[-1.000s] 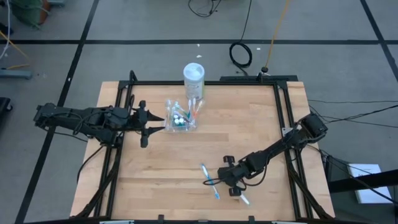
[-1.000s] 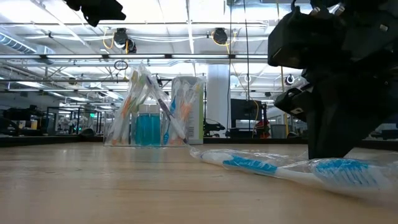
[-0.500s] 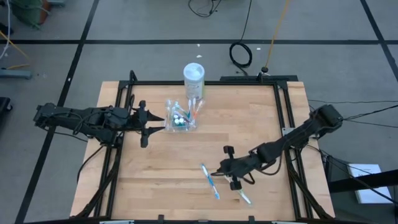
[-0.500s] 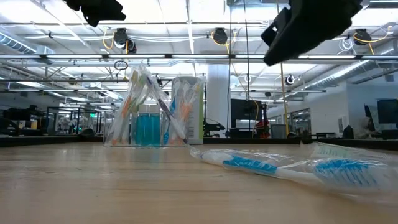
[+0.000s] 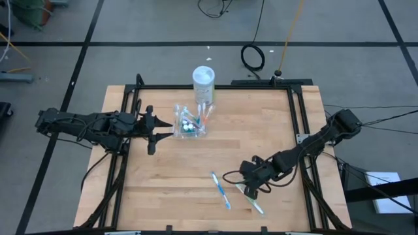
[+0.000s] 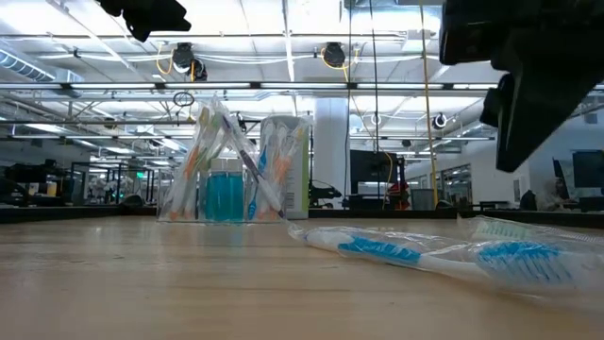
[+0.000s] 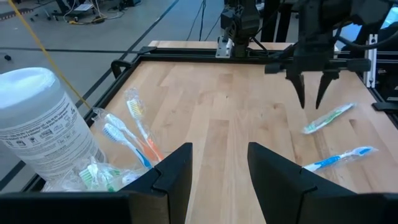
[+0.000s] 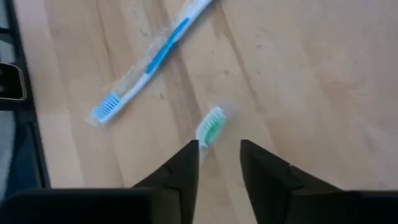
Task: Pick & Place toothbrushing station
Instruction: Put the green toothbrush into the transparent organizer
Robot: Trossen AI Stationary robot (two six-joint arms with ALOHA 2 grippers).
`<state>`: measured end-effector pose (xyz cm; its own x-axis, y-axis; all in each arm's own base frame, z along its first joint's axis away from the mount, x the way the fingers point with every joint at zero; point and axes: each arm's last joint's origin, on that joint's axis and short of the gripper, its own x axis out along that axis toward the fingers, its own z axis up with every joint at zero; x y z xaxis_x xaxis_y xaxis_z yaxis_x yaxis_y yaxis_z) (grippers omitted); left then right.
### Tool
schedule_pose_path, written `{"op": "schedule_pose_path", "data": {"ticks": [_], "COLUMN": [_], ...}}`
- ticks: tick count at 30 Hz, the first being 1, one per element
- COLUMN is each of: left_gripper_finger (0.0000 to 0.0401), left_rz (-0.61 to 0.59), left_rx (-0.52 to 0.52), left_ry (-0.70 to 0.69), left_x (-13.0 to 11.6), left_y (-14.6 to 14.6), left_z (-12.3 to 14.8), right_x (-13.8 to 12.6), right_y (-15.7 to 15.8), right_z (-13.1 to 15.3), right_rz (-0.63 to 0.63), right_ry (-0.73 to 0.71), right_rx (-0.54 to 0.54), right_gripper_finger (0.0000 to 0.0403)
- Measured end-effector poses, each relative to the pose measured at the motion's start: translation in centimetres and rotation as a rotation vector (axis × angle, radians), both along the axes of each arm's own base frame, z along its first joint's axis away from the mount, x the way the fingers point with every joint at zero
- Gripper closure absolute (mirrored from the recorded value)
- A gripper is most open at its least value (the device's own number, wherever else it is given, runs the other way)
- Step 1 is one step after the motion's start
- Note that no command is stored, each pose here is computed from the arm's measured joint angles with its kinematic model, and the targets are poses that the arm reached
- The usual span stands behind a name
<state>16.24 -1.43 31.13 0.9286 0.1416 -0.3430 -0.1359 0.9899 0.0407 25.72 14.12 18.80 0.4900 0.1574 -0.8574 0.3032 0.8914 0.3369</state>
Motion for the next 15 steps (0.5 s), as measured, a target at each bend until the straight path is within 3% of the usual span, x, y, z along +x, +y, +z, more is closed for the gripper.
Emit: {"op": "schedule_pose_path", "data": {"ticks": [8,15], "left_gripper_finger": [0.024,0.024], "left_rz": [-0.001,0.0], "left_rx": [0.002,-0.001], "left_ry": [0.001,0.0], "left_x": [0.0,0.0], "left_y": [0.0,0.0], "left_z": [0.0,0.0], "right_x": [-1.4,-2.6], "right_y": [0.5,0.6], "right_z": [-3.4,-5.1], "right_rz": [0.023,0.025], "right_ry": [-0.134,-0.198], "right_rx": [0.165,0.148], "right_gripper_finger": [0.0252,0.025]}}
